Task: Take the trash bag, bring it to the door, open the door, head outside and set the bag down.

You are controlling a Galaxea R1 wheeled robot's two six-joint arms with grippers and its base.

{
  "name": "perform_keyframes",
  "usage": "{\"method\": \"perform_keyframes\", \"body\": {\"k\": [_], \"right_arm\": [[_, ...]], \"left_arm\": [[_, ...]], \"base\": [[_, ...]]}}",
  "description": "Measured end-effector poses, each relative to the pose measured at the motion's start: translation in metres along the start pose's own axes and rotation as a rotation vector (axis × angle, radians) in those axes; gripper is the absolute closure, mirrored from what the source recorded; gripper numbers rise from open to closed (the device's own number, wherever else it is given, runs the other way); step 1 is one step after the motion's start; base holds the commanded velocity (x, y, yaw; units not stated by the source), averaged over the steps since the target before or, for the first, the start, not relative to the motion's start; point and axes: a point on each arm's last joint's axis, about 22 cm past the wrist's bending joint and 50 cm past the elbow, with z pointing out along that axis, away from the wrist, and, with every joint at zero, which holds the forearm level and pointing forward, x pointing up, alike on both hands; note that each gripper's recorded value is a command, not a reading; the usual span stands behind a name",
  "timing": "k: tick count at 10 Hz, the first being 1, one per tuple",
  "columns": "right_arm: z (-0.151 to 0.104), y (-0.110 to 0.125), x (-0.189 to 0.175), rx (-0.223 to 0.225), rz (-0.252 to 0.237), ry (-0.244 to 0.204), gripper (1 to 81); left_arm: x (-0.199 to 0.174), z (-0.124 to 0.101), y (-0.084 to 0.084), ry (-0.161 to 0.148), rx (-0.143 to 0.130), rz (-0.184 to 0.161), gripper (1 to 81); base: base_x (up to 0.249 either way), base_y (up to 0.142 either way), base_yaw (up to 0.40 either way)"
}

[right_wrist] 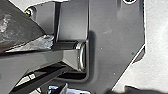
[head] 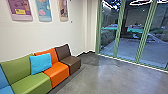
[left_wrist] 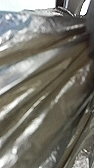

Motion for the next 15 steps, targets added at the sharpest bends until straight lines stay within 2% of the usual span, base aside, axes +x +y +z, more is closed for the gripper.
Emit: {"method": "perform_keyframes", "body": {"k": [7,15], "right_arm": [[-0.0001,0.0069,-0.0030,-0.017,0.002,0.004,1.0],[0.0004,0.0062,-0.0040,-0.017,0.002,0.009,1.0]], "left_arm": [[0.0010,0.0000,0.0002,0.002,0.000,0.001,81.1],[0.0006,0.0000,-0.0002,0.002,0.001,0.001,81.1]], "base": [[0.000,0.000,-0.341],[0.000,0.000,-0.342]]}}
